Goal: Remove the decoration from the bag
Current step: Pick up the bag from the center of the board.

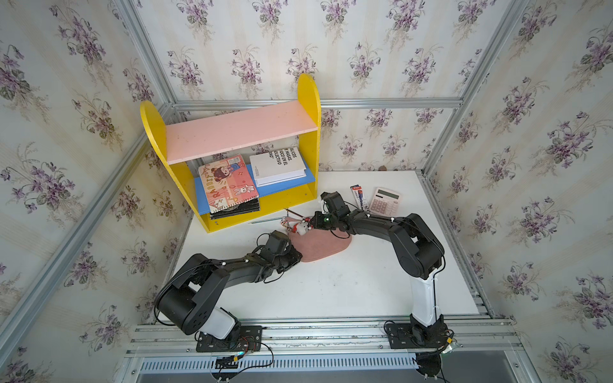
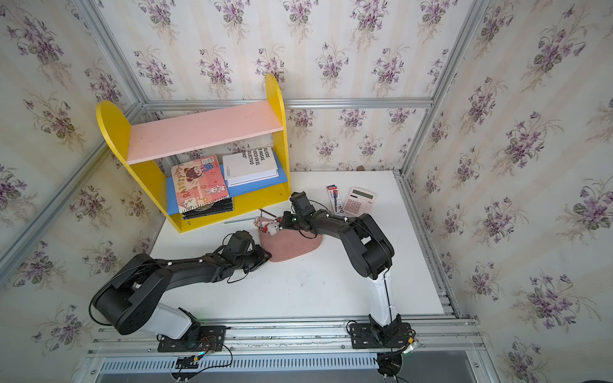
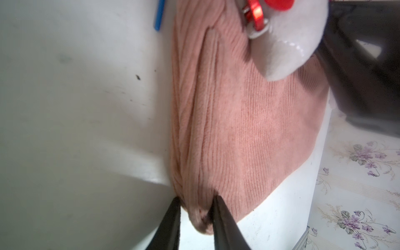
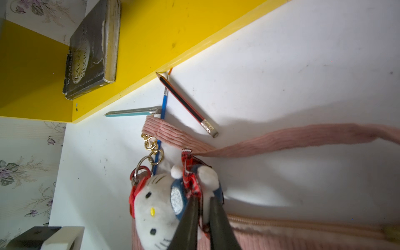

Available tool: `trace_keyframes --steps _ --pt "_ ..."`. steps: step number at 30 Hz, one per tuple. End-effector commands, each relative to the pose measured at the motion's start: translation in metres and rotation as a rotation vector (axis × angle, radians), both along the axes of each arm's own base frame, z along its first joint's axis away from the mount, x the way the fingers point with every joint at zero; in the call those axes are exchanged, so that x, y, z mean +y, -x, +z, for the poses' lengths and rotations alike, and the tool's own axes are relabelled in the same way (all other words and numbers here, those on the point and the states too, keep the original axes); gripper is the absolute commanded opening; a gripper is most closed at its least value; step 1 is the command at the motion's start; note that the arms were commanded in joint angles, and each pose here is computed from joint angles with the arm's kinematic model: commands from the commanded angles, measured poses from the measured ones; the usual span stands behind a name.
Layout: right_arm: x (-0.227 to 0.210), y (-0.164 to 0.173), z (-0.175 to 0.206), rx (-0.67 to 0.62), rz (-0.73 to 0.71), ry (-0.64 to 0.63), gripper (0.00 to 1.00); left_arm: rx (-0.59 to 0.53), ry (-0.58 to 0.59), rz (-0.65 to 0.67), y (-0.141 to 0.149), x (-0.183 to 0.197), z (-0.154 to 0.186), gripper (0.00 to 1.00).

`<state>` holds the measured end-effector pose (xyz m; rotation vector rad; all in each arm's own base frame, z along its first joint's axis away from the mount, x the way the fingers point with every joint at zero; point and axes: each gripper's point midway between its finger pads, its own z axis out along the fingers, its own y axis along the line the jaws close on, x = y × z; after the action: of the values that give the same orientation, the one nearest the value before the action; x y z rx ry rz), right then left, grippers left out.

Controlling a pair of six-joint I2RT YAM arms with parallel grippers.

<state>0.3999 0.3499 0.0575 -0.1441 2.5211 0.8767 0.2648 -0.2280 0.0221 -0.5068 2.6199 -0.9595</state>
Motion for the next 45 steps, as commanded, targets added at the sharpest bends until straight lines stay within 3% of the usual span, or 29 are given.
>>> trace_keyframes --steps 1,4,8,18,20,23,25,32,38,45 --pt "0.003 0.002 0.025 -0.028 -0.017 -0.075 0.07 0.004 0.007 0.004 0.0 -0.001 0.0 0.29" --pt "-0.001 0.017 0.042 -0.017 -0.04 -0.15 0.0 -0.007 0.012 0.004 0.0 -0.001 0.003 0.29" --pt "-0.004 0.041 0.063 -0.006 -0.05 -0.199 0.0 -0.009 0.022 0.005 0.001 -0.002 0.005 0.29" --pt "-0.016 0.089 0.052 0.067 -0.243 -0.154 0.0 -0.062 0.038 -0.002 0.005 0.004 0.033 0.28" --pt "-0.016 0.095 0.044 0.08 -0.267 -0.14 0.0 -0.088 -0.032 0.016 0.008 0.023 0.046 0.28" --pt "-0.018 0.106 0.031 0.081 -0.29 -0.12 0.0 -0.102 -0.223 0.056 0.016 0.068 0.058 0.3" --pt "-0.021 0.114 0.023 0.071 -0.289 -0.091 0.0 -0.093 -0.25 0.077 0.015 0.09 0.062 0.33" --pt "-0.034 0.146 -0.011 0.113 -0.244 -0.013 0.0 -0.117 -0.215 0.008 -0.029 0.085 0.09 0.45" --pt "-0.036 0.149 -0.015 0.108 -0.235 -0.014 0.0 -0.028 -0.225 0.011 -0.066 0.069 0.056 0.51" --pt "-0.035 0.148 -0.015 0.104 -0.232 -0.026 0.0 -0.013 -0.374 0.006 -0.09 0.074 0.034 0.5"
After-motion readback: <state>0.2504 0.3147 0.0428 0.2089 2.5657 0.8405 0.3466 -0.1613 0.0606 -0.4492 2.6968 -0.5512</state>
